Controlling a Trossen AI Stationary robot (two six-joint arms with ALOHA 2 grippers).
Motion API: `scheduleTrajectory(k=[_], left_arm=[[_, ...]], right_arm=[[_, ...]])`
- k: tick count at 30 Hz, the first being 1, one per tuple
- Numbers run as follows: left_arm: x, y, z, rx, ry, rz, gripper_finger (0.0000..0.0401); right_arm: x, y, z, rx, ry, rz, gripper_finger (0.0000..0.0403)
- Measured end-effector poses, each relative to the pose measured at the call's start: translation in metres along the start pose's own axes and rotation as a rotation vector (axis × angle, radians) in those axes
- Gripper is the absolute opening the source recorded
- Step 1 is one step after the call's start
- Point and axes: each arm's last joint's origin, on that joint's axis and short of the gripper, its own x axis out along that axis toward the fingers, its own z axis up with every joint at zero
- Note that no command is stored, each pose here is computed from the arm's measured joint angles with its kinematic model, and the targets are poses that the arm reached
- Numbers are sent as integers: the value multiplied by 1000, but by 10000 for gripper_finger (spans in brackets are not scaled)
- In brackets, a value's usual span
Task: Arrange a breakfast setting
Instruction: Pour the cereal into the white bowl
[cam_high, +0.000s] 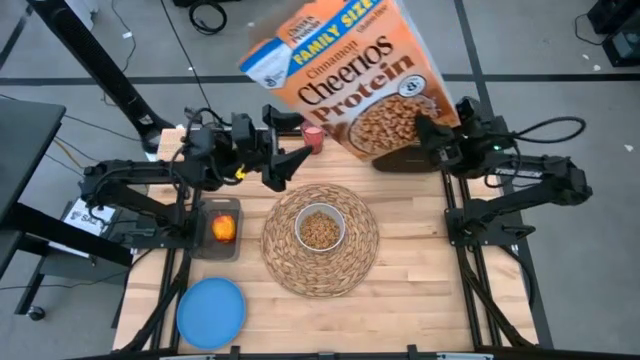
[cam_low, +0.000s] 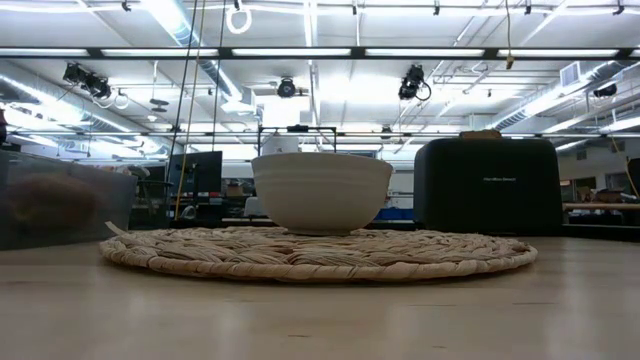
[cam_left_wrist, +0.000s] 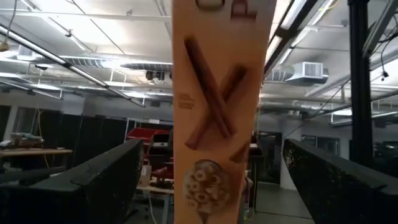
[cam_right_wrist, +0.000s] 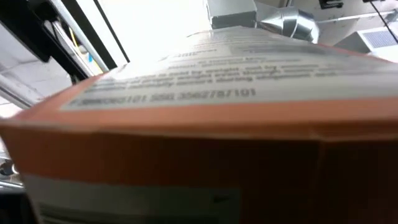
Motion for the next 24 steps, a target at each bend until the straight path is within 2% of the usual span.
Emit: scheduleTrajectory(k=[12,19,24], left_arm=[[13,12,-25,-70,-94,3,389],[12,14,-15,-114,-208,-48,386],[16,14,-5,-93,-207,-41,339]], right_arm=[[8,-12,-34,18,74,-37,242],[8,-18,-53,-5,119,-57,242],[11,-21,-61,-55,129,-63,247]])
